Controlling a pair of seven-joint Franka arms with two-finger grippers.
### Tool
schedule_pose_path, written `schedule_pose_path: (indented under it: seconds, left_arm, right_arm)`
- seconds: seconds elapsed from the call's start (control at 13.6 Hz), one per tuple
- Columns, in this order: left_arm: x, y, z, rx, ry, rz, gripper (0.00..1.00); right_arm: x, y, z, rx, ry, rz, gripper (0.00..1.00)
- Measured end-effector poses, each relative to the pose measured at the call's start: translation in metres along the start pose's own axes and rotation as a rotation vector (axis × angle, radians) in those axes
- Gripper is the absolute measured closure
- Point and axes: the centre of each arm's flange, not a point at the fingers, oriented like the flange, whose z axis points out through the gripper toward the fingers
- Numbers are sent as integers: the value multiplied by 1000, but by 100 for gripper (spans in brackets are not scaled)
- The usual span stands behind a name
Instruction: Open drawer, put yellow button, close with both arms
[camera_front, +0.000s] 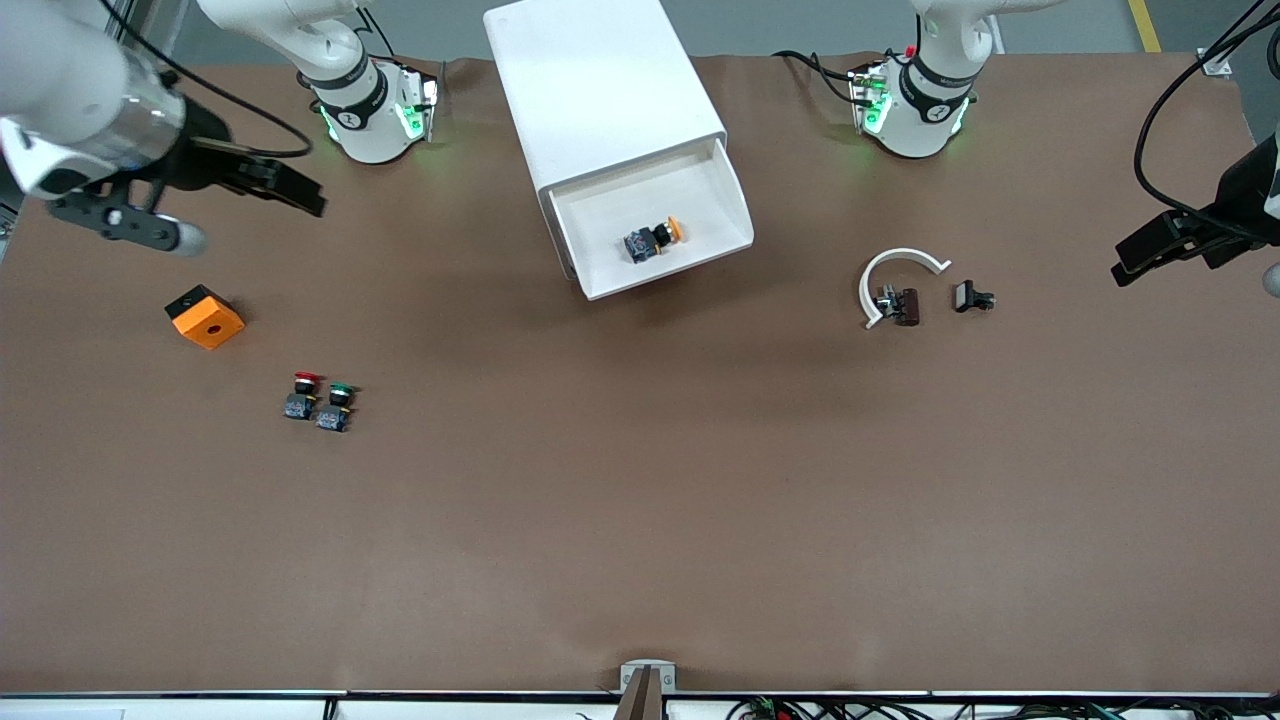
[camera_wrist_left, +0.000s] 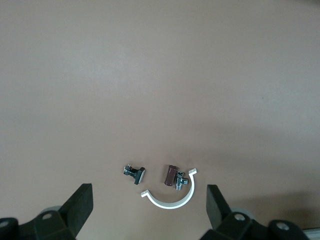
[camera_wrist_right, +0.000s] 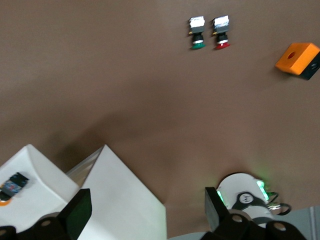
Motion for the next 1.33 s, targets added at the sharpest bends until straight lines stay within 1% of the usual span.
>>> schedule_pose_path:
  seconds: [0.29, 0.44, 0.66, 0.81, 0.96, 1.18, 1.33]
  left_arm:
    - [-1, 3, 2, 1, -5, 20, 0]
    - [-1, 6, 3, 1, -8, 26, 0]
    - [1, 21, 18, 1, -23, 52, 0]
    - [9, 47, 42, -5, -37, 91, 0]
    - [19, 77, 76, -20, -59, 108, 0]
    - [30, 120, 127, -44, -85, 110, 0]
    - [27, 151, 160, -53, -89, 88, 0]
  right_arm:
    - [-8, 27, -6, -54, 43, -61, 0]
    - [-6, 42, -9, -56, 53, -89, 0]
    - [10, 76, -8, -43, 53, -105, 0]
    - [21, 96, -3, -30, 71, -124, 0]
    - [27, 114, 5, -16, 102, -145, 0]
    - [18, 122, 10, -8, 132, -151, 0]
    - [13, 122, 6, -6, 145, -154, 0]
